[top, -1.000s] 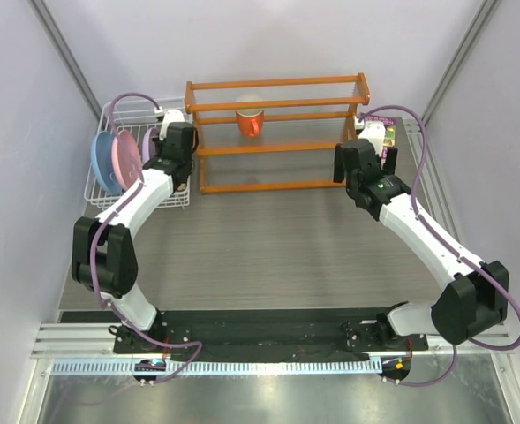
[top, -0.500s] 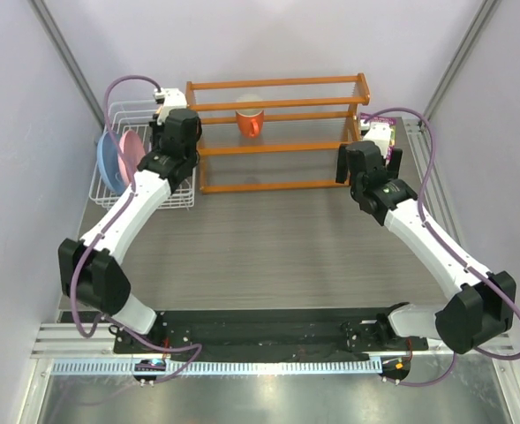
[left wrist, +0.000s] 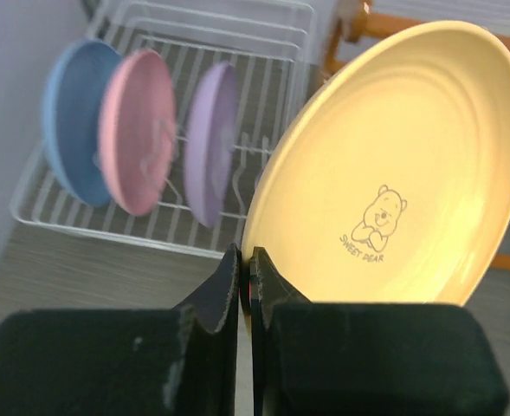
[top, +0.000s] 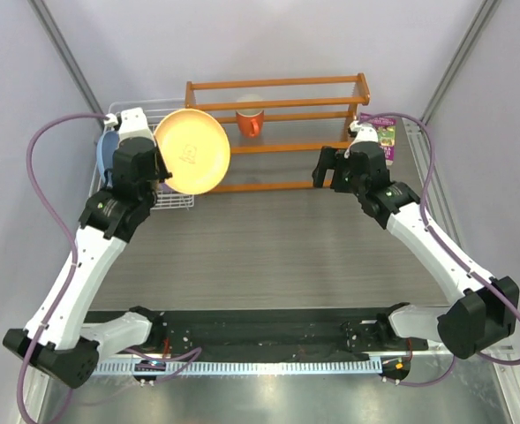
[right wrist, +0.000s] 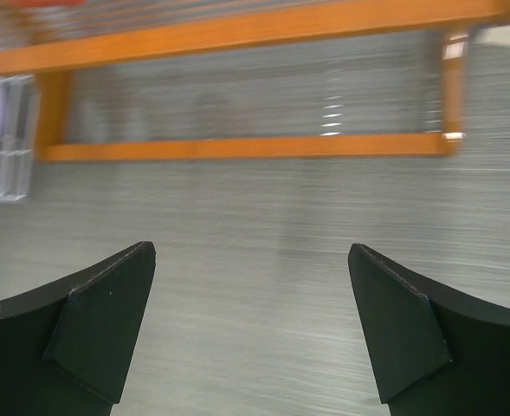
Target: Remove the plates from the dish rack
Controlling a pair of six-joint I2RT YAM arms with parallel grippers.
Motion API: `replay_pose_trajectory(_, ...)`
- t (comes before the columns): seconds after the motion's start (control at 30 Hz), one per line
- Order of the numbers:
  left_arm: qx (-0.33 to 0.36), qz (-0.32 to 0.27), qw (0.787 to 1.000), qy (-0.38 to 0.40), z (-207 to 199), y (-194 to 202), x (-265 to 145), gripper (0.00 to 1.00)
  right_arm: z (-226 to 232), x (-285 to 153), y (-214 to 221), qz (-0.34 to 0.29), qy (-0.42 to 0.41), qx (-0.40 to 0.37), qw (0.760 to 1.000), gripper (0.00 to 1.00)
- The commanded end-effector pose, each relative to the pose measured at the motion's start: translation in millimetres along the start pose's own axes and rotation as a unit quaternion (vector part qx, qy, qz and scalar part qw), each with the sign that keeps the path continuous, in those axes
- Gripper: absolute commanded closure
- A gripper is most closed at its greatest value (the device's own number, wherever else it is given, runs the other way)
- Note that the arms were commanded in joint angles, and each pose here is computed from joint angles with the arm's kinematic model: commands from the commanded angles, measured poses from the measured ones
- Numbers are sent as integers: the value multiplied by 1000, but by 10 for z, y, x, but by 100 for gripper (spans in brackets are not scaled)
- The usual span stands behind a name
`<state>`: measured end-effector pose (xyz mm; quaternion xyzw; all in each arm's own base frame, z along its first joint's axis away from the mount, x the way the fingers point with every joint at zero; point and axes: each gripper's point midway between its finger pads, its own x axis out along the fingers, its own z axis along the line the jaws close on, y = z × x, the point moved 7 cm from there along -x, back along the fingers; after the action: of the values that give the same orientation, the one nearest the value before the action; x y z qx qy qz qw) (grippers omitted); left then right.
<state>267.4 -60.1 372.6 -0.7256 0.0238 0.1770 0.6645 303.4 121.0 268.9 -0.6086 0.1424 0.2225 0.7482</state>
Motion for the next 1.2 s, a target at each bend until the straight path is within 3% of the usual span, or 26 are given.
replay_pose_trajectory(0.0,-62,83,988,113,-216,375,-148,100,393,-51,11,5,-161,58,985,0)
replay_pose_trajectory(0.07,-75,106,984,122,-235,547,-152,100,465,-114,-38,-12,-189,64,980,0)
replay_pose_trajectory(0.33,-82,156,972,157,-418,1020,-104,100,652,-181,185,14,-245,80,966,2)
replay_pose_trajectory(0.87,-96,171,958,210,-784,1180,-124,100,880,48,612,77,-270,85,956,7)
replay_pose_trajectory(0.93,-98,170,956,218,-830,1185,-133,100,896,78,653,86,-273,83,955,16)
replay_pose_trajectory(1.0,-99,172,954,225,-864,1201,-138,100,906,116,687,96,-274,81,953,33)
replay_pose_trajectory(1.03,-98,173,953,227,-880,1216,-145,100,906,128,701,99,-273,81,953,50)
replay_pose_trajectory(1.1,-99,171,954,226,-882,1214,-141,100,901,144,708,102,-269,81,954,70)
replay_pose_trajectory(1.13,-99,170,955,224,-878,1214,-138,100,866,149,718,102,-254,78,959,90)
replay_pose_trajectory(1.17,-97,171,955,220,-865,1227,-136,97,842,145,713,98,-244,77,962,97)
